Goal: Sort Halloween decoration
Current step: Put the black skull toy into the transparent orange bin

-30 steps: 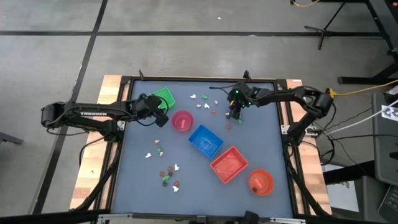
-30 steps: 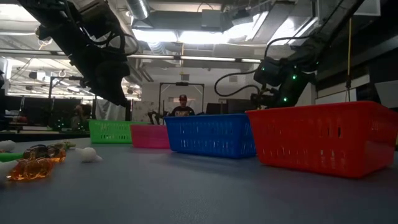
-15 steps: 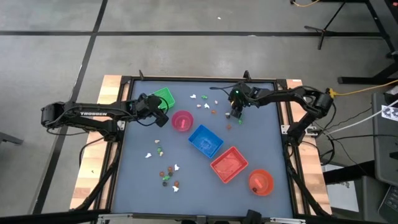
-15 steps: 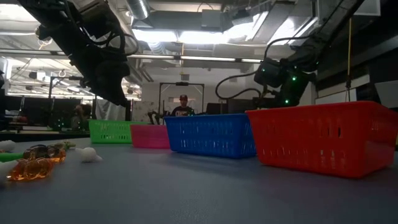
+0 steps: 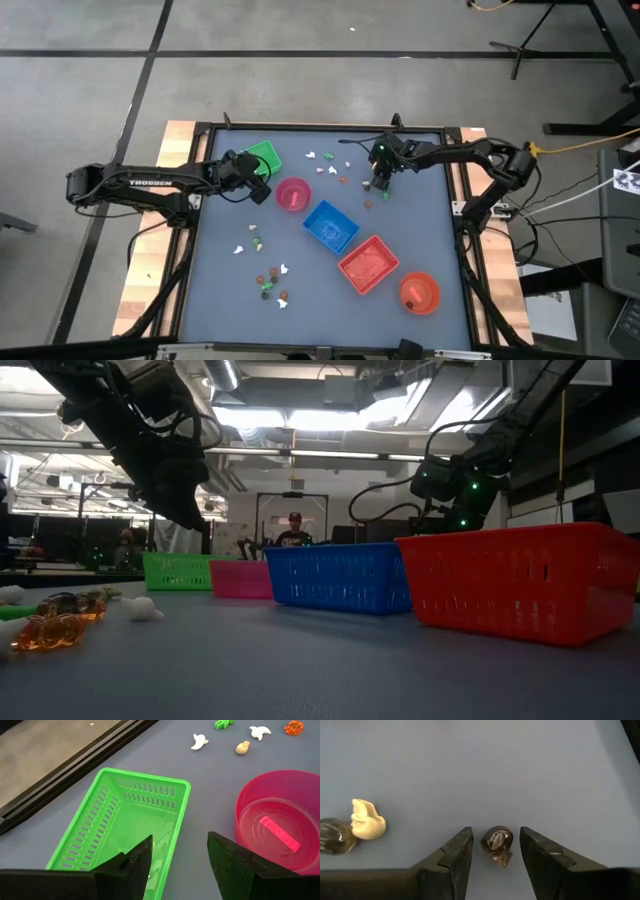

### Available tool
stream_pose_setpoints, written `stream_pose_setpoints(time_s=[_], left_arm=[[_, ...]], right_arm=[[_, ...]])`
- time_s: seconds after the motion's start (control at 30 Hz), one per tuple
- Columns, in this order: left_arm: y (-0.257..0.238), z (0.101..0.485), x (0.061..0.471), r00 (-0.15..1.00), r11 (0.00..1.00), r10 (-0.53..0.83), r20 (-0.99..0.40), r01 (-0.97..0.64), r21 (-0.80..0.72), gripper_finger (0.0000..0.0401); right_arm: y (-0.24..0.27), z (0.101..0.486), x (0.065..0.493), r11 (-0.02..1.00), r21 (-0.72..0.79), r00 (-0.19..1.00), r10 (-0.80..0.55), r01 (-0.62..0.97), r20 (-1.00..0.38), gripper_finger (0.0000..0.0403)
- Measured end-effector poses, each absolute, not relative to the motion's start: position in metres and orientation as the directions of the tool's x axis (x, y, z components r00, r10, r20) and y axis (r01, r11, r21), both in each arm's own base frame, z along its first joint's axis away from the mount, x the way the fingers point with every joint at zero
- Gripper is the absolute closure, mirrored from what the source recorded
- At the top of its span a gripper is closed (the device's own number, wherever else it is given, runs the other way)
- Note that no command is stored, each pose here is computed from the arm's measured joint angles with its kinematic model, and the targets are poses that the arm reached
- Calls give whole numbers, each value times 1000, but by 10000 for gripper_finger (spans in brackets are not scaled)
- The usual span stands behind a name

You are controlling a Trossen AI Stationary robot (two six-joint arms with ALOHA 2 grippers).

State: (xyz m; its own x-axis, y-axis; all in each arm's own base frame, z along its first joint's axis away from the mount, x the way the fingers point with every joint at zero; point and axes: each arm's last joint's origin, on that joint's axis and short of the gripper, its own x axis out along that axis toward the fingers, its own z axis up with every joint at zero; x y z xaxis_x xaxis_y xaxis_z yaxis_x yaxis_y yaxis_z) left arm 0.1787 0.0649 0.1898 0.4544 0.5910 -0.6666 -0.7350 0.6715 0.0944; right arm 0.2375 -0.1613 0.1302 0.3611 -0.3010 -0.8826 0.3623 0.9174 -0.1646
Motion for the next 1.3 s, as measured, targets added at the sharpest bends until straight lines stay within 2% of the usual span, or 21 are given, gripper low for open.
stream_pose_setpoints(time_s=[0.3, 0.4, 0.67, 0.93, 1.2, 1.3], left_arm=[[65, 190, 179, 454, 671, 591, -667, -735, 94, 227], [65, 190, 179, 454, 671, 591, -667, -735, 95, 227], [65, 190, 179, 454, 672, 591, -667, -735, 94, 227], [65, 190, 179, 454, 672, 591, -667, -735, 94, 227], [65, 190, 179, 454, 671, 591, -667, -735, 95, 227], [65, 190, 179, 454, 672, 591, -667, -735, 95, 227]], right_arm=[[-161, 130, 238, 922, -151, 368, -286, 356, -885, 317], [-161, 130, 238, 923, -150, 368, -286, 355, -885, 331], [-160, 130, 238, 928, -135, 378, -270, 348, -886, 314], [-161, 134, 240, 933, -118, 357, -244, 340, -902, 327], [-165, 169, 248, 944, -71, 241, -155, 323, -958, 326], [-166, 188, 252, 951, -7, 237, -84, 309, -968, 325]])
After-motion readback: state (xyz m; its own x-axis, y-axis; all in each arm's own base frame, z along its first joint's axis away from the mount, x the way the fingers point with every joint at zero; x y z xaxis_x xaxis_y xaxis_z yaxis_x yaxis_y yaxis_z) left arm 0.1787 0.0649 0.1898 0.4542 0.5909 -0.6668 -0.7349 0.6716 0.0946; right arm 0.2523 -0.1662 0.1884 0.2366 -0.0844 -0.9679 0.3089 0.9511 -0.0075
